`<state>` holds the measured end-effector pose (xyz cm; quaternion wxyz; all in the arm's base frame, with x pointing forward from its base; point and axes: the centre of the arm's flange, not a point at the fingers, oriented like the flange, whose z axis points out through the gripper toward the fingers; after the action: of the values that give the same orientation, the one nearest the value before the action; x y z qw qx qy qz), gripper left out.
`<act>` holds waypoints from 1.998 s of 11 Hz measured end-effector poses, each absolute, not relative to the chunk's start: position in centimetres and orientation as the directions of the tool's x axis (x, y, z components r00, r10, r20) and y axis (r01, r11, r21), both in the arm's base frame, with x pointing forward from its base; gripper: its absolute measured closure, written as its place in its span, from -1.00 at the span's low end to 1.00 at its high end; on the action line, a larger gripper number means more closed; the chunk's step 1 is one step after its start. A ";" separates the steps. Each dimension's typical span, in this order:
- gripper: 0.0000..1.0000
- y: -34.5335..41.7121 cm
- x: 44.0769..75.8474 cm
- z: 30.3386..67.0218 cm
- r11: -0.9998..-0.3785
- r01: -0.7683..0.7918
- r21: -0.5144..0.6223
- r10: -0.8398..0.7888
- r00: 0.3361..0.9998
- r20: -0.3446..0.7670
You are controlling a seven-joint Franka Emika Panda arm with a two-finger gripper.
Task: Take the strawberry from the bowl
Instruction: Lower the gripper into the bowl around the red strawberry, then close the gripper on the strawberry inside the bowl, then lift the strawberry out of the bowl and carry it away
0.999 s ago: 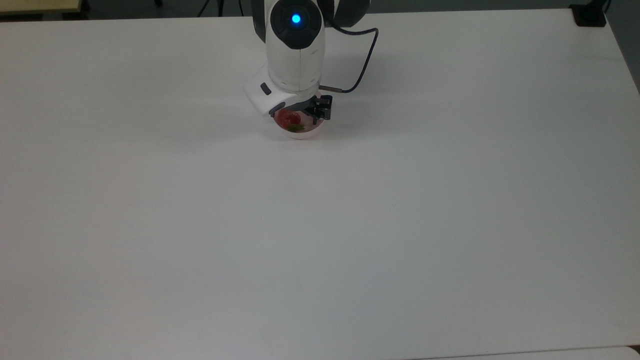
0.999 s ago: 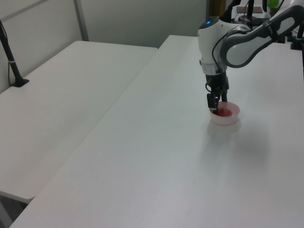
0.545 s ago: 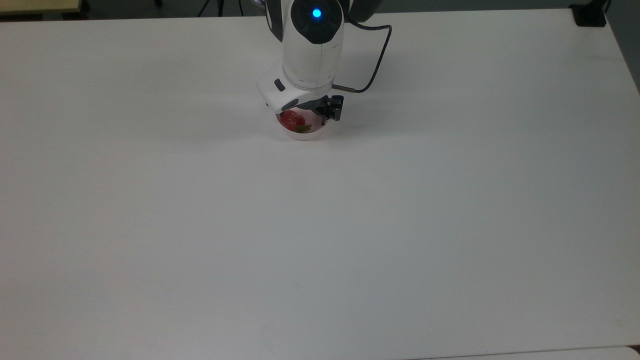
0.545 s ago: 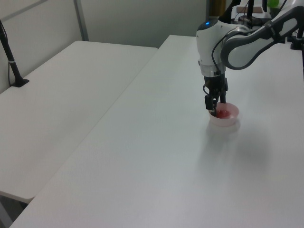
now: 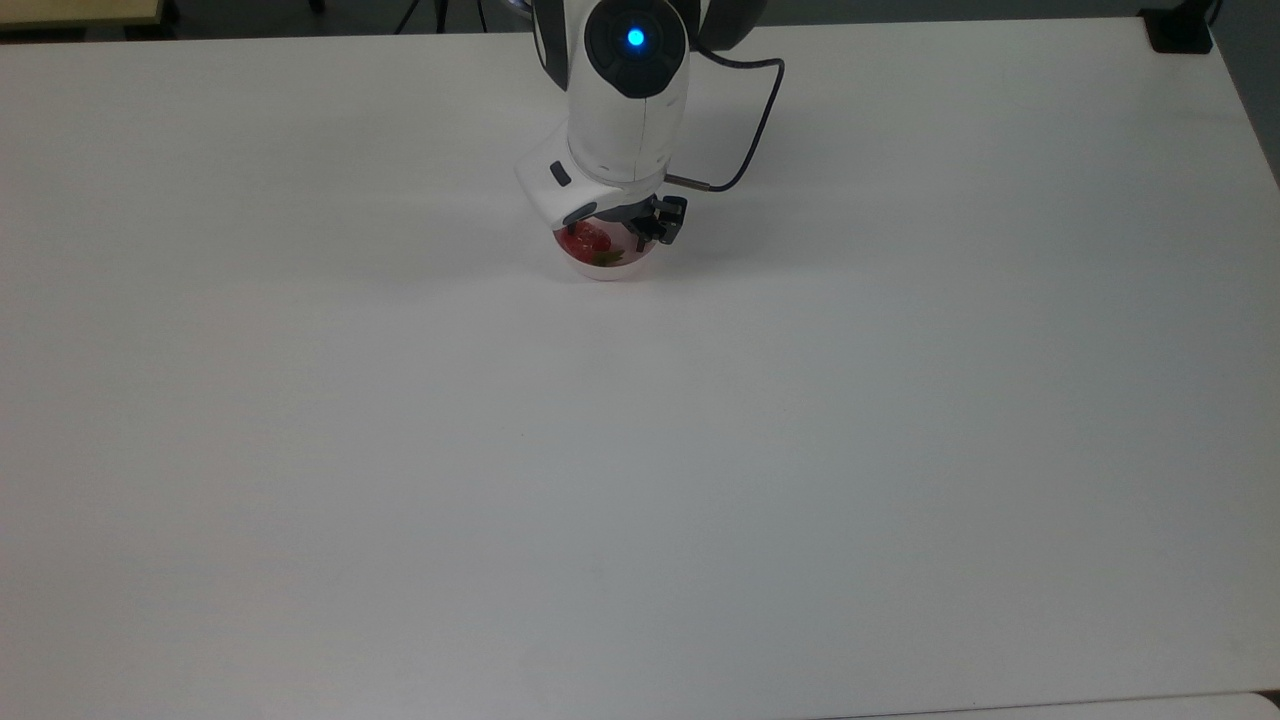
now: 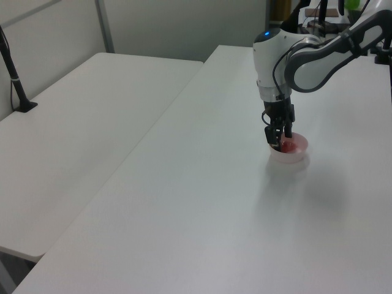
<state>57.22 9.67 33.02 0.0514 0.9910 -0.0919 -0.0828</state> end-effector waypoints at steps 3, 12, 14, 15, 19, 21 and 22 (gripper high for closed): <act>-0.76 9.6 57.1 31.9 -0.978 -0.161 0.131 -0.181 0.969 -0.167; 0.14 9.9 56.9 30.7 -0.976 -0.144 0.163 -0.168 0.975 -0.147; 0.14 9.9 57.1 31.3 -0.976 -0.146 0.162 -0.168 0.977 -0.134; 0.14 9.9 57.0 32.0 -0.976 -0.147 0.163 -0.168 0.978 -0.126; 0.14 9.8 56.9 34.4 -0.975 -0.146 0.167 -0.164 0.981 -0.102; 0.14 9.3 57.0 36.2 -0.976 -0.130 0.175 -0.150 0.983 -0.107; 0.14 7.8 57.0 38.4 -0.979 -0.090 0.182 -0.114 0.986 -0.124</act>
<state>57.04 7.83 38.45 0.0883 0.9925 -0.0515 -0.0670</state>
